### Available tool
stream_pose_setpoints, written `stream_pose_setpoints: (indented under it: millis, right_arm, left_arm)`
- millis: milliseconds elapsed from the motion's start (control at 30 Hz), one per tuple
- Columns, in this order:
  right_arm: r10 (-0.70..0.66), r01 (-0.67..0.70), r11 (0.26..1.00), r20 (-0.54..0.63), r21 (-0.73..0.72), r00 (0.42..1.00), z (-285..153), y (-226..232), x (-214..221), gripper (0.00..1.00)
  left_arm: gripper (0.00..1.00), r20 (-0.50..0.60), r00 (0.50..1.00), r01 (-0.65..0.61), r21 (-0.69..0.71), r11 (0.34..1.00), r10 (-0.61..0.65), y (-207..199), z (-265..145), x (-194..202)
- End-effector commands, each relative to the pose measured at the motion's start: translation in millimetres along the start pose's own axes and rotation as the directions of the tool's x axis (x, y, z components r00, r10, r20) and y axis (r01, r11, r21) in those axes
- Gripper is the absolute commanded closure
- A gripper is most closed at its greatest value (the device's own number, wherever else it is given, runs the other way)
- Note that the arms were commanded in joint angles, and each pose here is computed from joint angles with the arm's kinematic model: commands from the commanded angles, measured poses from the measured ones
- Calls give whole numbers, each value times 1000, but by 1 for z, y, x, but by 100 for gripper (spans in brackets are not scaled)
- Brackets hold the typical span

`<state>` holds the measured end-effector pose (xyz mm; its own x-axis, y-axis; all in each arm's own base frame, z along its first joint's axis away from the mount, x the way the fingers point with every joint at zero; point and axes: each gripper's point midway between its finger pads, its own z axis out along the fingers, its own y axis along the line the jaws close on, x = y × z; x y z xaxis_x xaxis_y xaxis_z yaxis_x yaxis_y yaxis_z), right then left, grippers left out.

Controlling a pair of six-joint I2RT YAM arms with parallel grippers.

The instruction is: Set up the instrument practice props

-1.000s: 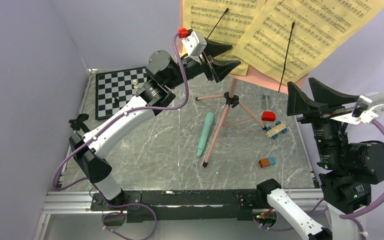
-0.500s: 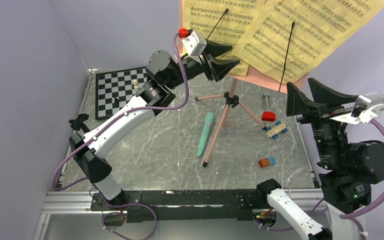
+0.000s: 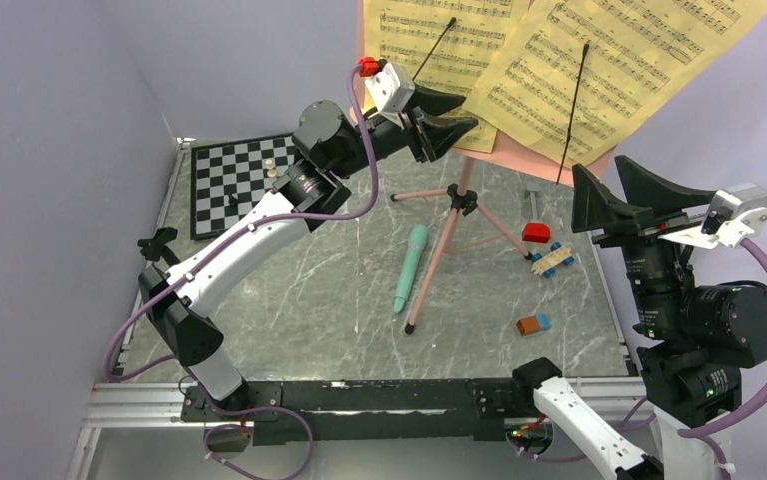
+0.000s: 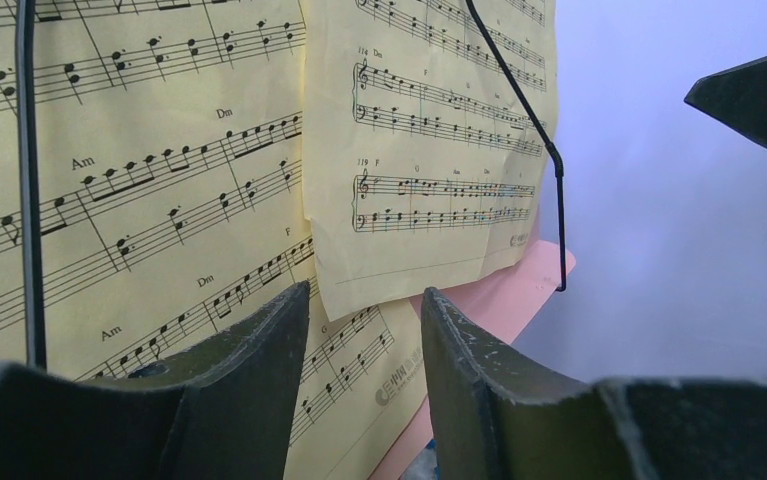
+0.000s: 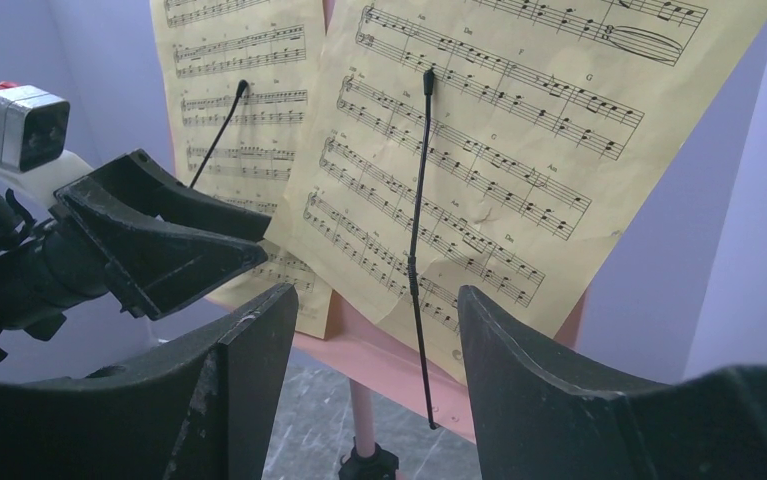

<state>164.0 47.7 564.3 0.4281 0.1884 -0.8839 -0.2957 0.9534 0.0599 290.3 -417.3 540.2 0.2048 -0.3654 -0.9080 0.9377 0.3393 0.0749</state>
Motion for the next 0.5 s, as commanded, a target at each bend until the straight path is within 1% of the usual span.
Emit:
stream_pose_setpoints:
  millis: [0,200,467]
  right_arm:
    - [-5,5,1000,10,-19,1000,0,3,-2,35]
    - [-6,6,1000,12,-17,1000,-1,3,-3,35]
    - [-4,4,1000,16,-20,1000,-2,3,-4,35]
  left_arm:
    - [51,24,1000,-20,5,1000,20,-3,0,-11]
    - [55,22,1000,-17,4,1000,17,-2,2,-9]
    - [58,24,1000,-13,-33,999,14,4,4,-9]
